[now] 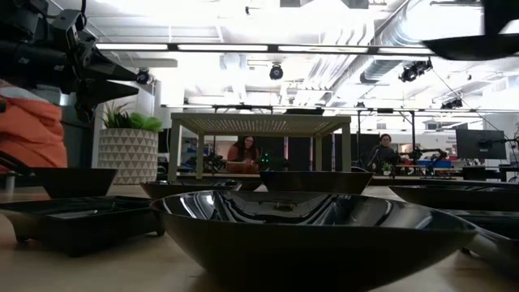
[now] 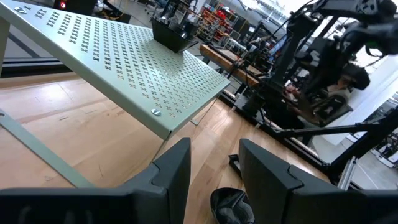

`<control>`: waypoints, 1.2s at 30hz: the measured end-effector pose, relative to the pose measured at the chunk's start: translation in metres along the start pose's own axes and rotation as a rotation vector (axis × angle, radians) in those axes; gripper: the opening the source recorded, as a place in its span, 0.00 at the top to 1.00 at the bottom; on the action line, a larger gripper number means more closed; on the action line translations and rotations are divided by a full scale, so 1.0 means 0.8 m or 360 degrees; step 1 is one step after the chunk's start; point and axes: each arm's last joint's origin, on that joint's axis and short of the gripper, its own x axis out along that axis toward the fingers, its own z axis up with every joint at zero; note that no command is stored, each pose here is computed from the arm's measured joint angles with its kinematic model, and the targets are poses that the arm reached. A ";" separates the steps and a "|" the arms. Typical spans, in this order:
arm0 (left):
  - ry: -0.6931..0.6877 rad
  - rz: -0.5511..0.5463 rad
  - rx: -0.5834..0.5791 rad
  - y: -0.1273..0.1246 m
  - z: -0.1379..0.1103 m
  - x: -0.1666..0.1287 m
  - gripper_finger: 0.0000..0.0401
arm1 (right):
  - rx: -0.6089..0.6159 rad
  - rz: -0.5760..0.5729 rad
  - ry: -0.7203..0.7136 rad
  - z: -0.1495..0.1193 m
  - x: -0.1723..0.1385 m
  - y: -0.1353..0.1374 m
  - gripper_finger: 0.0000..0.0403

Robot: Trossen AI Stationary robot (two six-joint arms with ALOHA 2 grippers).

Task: Pick & Place Mini shaped plates
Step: Put the leaf shaped plate on the shelf

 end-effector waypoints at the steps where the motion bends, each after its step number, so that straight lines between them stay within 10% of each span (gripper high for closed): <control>1: 0.0000 0.0000 0.0000 0.000 0.000 0.000 0.67 | -0.0005 0.0011 -0.0014 0.008 -0.001 0.000 1.00; 36: 0.0000 0.0000 -0.0001 0.000 0.000 0.000 0.67 | -0.0062 0.0453 -0.0525 0.325 0.049 0.076 1.00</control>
